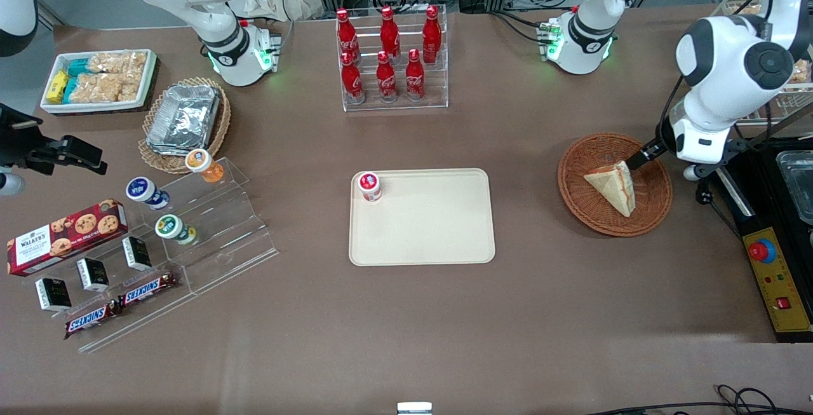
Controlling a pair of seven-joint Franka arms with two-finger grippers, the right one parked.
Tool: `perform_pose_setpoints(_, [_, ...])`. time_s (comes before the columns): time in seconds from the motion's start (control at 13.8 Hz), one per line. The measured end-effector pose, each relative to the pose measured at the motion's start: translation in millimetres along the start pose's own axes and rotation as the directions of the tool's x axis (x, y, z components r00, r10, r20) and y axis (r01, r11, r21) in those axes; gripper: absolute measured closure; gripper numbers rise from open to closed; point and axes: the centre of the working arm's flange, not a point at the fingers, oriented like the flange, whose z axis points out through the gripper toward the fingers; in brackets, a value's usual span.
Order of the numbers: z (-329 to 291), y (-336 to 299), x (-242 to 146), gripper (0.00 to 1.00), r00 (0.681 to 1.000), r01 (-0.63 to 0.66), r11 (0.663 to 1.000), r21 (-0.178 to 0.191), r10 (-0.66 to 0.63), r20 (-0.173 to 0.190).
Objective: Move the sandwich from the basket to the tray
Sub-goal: 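Move the left gripper over the wrapped sandwich and lower it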
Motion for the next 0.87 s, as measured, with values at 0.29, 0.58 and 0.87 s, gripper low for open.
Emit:
perform_pose_setpoints(0.29, [37,3,4,0.0,0.999,0.046,0.999,0.013,-0.046,0.022])
perform_pose_setpoints(0.58, [69,5,7,0.0,0.996,0.076,0.997,0.002,-0.076,0.053])
perform_pose_setpoints(0.87, [112,5,7,0.0,0.989,0.097,0.995,0.026,-0.099,0.107])
